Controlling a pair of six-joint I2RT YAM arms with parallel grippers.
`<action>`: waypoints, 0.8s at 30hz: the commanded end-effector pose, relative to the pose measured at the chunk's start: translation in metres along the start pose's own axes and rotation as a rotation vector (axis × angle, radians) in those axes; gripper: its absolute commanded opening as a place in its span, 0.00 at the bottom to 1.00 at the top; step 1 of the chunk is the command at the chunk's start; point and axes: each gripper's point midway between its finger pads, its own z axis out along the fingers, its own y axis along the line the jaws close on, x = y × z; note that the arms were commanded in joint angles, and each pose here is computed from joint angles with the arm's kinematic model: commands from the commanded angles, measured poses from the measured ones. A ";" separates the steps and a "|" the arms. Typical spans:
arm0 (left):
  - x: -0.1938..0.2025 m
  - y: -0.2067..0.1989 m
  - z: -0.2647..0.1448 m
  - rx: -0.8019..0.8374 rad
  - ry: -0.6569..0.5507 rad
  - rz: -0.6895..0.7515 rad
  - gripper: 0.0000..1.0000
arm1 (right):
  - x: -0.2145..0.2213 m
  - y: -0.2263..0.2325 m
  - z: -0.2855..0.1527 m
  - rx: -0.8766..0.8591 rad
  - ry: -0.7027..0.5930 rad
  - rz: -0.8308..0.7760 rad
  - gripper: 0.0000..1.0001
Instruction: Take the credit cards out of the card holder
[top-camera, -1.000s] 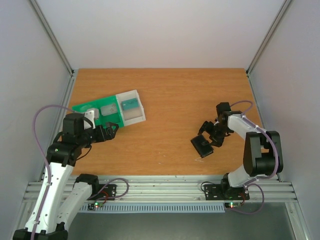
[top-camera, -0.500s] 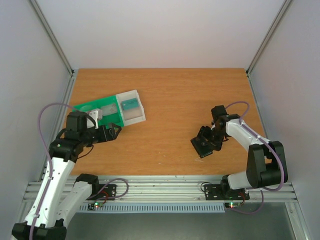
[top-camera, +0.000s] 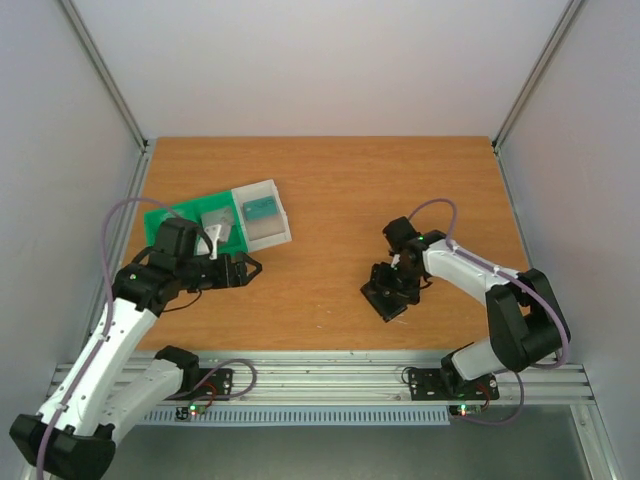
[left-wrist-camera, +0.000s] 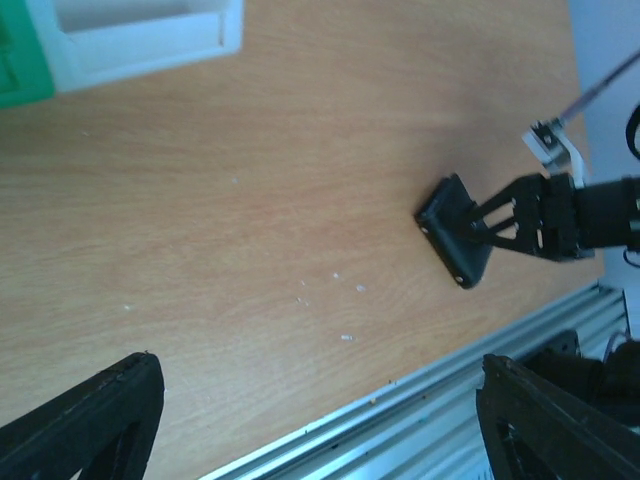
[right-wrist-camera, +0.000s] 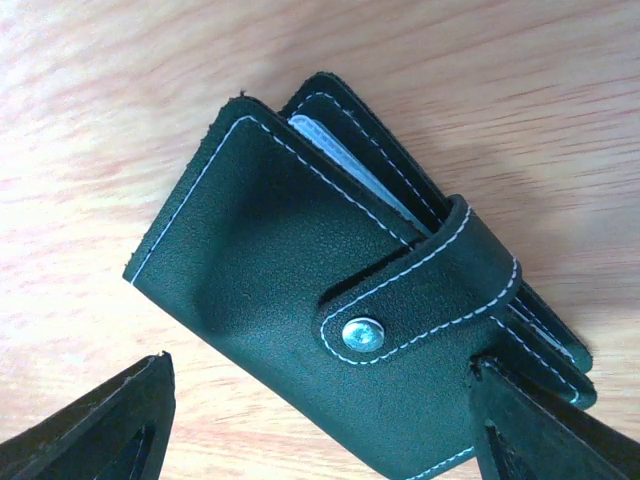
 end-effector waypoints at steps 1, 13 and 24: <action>-0.002 -0.015 0.006 0.022 0.000 0.020 0.85 | 0.008 0.035 0.003 -0.039 0.010 -0.036 0.80; 0.015 -0.031 0.032 0.057 0.059 0.043 0.81 | 0.002 0.042 -0.023 0.099 -0.108 -0.266 0.76; 0.026 -0.028 0.037 0.042 0.082 0.042 0.81 | -0.004 0.026 0.003 0.175 -0.042 -0.336 0.80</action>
